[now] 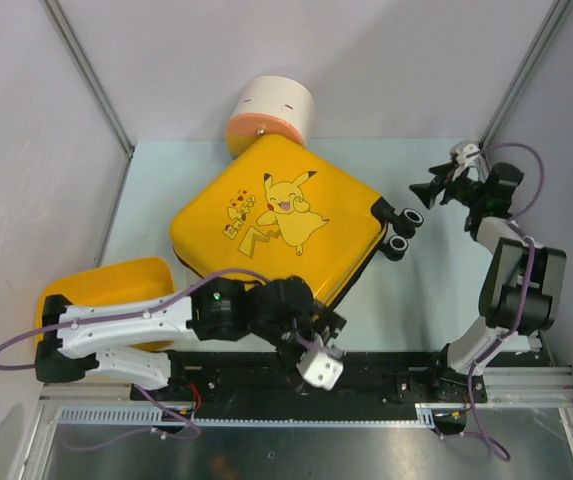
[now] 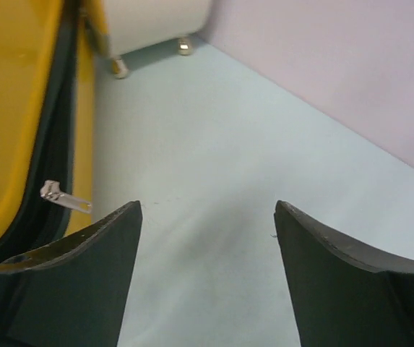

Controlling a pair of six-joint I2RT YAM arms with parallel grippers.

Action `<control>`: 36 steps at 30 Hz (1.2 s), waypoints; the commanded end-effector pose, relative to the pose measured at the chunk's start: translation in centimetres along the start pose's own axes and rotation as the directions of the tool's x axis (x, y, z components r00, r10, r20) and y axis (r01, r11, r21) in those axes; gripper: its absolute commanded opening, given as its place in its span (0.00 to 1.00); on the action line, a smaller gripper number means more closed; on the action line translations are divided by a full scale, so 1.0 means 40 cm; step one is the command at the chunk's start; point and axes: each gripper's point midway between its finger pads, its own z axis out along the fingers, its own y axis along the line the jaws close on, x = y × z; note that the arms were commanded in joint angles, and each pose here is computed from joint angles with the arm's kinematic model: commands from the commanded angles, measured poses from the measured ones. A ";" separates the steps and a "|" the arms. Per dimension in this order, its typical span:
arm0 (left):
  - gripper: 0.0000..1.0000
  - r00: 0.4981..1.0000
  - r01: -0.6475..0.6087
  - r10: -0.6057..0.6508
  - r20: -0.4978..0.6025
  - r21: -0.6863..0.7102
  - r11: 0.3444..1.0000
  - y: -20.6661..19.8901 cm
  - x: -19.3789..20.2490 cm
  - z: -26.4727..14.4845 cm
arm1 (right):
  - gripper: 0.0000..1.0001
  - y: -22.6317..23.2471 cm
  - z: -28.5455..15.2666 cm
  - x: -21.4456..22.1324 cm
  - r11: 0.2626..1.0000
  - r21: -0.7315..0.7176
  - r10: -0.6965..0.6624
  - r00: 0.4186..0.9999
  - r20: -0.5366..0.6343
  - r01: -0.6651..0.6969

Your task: Open, take out, and arrange the luggage

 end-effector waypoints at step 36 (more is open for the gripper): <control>0.76 0.091 0.996 -0.880 0.467 -0.034 0.085 0.545 0.574 -0.318 | 0.54 0.285 -0.260 0.044 0.857 -0.210 0.344 0.826 -0.446 -0.470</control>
